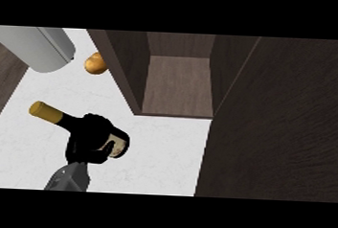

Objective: Pick up the wine, place it into the cabinet and close the cabinet

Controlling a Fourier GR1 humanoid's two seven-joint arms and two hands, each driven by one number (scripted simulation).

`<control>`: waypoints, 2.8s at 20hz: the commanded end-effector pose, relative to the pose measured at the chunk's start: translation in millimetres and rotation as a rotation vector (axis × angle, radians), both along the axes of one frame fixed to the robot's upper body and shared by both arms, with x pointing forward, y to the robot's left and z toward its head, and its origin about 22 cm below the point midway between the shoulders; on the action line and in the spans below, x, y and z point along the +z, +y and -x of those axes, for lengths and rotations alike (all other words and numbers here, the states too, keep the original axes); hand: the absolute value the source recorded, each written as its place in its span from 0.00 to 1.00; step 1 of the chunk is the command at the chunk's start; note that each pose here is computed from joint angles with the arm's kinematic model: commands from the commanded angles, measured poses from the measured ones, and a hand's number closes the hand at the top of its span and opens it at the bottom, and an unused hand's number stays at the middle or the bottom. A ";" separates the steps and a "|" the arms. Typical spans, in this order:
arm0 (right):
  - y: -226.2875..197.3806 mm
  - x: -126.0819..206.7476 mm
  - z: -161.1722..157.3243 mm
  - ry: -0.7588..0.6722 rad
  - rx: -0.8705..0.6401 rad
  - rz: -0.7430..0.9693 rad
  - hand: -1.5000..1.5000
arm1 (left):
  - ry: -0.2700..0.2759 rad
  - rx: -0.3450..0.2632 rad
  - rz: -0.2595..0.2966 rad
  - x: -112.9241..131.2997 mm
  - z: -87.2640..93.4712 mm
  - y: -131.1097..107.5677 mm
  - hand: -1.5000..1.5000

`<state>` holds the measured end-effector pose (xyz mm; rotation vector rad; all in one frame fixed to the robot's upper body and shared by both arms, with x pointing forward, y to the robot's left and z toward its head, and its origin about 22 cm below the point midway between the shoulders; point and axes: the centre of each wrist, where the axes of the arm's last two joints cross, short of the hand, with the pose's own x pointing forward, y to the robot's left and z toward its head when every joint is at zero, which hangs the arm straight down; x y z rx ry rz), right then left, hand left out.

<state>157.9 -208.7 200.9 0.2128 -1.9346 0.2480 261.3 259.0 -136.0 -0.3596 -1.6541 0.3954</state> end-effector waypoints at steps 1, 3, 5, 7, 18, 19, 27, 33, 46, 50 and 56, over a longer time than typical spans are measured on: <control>-11.3 -0.2 3.5 -0.014 0.022 -0.020 0.00 | -0.058 -0.036 -0.013 -2.1 28.6 -13.3 1.00; -3.6 -3.3 14.7 -0.013 0.048 -0.006 0.00 | -0.051 -0.083 0.021 19.8 6.5 -41.5 1.00; -4.4 8.2 18.1 -0.002 0.014 -0.014 0.00 | -0.034 -0.107 0.004 32.3 12.0 -52.4 1.00; -5.0 8.5 5.3 0.006 0.049 -0.019 0.00 | -0.020 -0.101 0.020 45.9 22.3 -58.2 1.00; -3.0 -2.5 -0.8 0.003 0.026 -0.013 0.00 | 0.046 -0.081 0.020 74.7 29.7 -129.3 1.00; 3.5 -6.4 3.9 -0.030 0.012 -0.033 0.00 | 0.061 -0.069 0.031 84.0 18.7 -123.3 1.00; -9.0 -10.2 1.9 0.011 0.033 -0.009 0.00 | 0.074 -0.023 0.030 61.4 17.2 -144.7 1.00; -16.1 -1.0 15.0 0.012 0.029 -0.009 0.00 | 0.068 -0.016 0.020 48.5 0.0 -158.7 1.00; -6.3 -8.7 -18.2 -0.001 0.057 -0.024 0.00 | 0.032 0.010 -0.007 76.9 -60.2 -163.4 1.00; -7.1 -4.1 -0.1 0.012 0.056 -0.031 0.00 | 0.054 0.042 -0.018 75.3 -62.0 -170.1 1.00; -14.9 -9.4 -19.1 0.001 0.054 -0.019 0.00 | 0.059 0.076 0.012 101.0 -103.1 -164.6 1.00</control>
